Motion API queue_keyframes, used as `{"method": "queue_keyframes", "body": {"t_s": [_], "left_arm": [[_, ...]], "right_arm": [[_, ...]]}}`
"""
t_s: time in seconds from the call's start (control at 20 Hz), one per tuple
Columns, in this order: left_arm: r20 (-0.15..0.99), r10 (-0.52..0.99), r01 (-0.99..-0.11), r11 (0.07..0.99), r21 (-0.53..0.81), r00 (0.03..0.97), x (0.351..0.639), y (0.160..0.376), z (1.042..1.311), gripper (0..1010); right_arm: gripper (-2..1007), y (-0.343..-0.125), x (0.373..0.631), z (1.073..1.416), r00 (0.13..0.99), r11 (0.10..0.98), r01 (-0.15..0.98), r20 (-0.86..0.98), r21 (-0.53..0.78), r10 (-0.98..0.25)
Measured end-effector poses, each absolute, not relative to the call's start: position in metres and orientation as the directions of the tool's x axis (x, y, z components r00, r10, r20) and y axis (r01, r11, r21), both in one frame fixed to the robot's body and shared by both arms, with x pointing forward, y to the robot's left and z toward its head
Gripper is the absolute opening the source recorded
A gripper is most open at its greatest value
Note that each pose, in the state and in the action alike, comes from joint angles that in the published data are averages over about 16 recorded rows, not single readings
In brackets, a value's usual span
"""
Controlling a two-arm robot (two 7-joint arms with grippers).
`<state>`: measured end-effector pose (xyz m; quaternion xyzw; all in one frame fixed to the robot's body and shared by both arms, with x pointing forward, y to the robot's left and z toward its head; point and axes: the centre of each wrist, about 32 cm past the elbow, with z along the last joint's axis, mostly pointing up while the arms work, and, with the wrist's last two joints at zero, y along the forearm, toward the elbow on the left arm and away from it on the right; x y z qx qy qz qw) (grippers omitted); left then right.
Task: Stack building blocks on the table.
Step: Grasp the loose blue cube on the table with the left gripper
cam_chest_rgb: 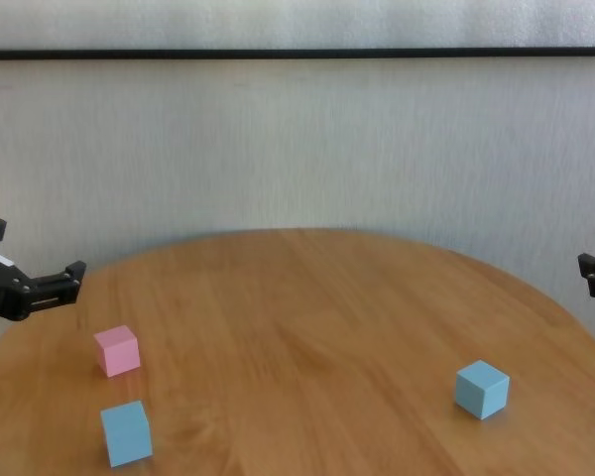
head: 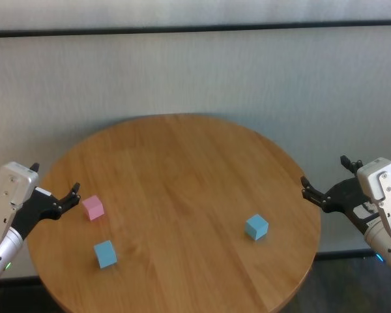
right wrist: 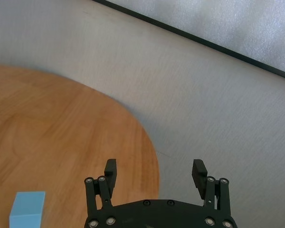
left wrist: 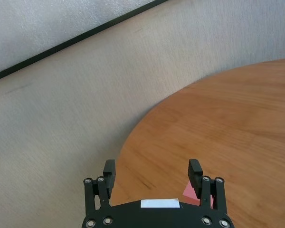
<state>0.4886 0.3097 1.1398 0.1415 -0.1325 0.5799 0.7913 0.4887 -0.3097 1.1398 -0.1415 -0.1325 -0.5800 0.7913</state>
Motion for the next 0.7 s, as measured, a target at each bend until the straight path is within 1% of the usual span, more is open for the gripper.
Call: {"method": "queue_keyframes", "body": {"t_s": [0.7], "left_arm": [[0.374, 0.880, -0.955, 0.287, 0.070, 0.292, 0.4886, 0.3097, 1.1398, 1000]], "right_arm": [[1001, -0.3097, 0.4887, 1.1398, 0.292, 0.287, 0.955, 0.374, -0.070, -0.880]]}}
